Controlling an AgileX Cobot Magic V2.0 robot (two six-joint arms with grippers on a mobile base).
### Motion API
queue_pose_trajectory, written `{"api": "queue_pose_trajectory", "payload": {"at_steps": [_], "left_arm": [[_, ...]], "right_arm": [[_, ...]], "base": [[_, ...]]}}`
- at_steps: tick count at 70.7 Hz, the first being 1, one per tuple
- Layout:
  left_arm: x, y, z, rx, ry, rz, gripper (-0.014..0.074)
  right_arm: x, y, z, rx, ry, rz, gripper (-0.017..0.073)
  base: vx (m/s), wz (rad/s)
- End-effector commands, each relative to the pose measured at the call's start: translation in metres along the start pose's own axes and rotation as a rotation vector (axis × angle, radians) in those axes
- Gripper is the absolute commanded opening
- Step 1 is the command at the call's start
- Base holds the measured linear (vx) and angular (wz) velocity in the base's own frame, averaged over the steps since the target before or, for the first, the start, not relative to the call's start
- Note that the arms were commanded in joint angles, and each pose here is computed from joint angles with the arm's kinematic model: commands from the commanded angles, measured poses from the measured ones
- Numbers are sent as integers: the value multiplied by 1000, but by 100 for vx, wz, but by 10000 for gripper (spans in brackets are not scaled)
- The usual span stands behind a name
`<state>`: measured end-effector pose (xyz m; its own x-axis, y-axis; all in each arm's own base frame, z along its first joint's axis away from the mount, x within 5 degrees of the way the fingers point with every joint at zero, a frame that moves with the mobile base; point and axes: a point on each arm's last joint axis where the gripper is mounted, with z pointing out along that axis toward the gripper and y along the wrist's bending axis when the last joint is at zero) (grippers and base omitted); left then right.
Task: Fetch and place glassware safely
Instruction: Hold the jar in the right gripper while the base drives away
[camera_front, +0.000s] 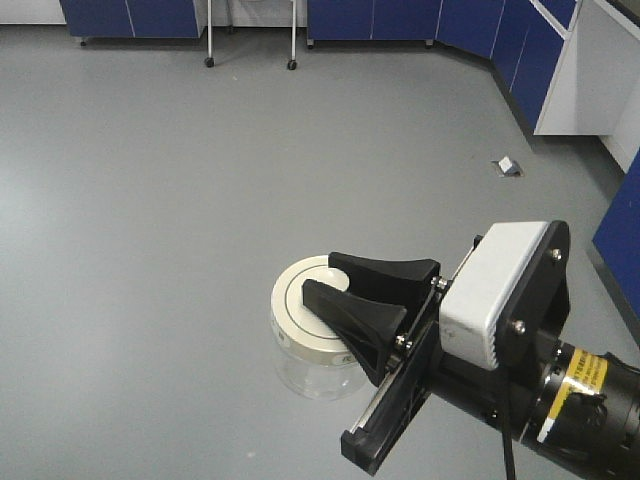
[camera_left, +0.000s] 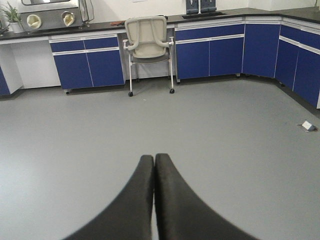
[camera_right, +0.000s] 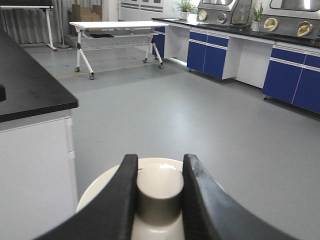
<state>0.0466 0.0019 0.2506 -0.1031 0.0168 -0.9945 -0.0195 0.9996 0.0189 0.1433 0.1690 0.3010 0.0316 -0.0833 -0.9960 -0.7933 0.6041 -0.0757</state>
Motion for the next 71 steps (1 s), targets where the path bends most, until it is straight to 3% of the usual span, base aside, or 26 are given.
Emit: {"api": "queue_pose_trajectory", "payload": {"at_steps": [1,71], "left_arm": [[-14,-1,-1,10,-86,-13,-7],[-14,-1,-1,10,-86,-13,-7]], "right_arm": [[-25,0,-3,-7,-158,-7,-3],[-25,0,-3,-7,-158,-7,-3]], "base": [[48,-3],[50,-4]]}}
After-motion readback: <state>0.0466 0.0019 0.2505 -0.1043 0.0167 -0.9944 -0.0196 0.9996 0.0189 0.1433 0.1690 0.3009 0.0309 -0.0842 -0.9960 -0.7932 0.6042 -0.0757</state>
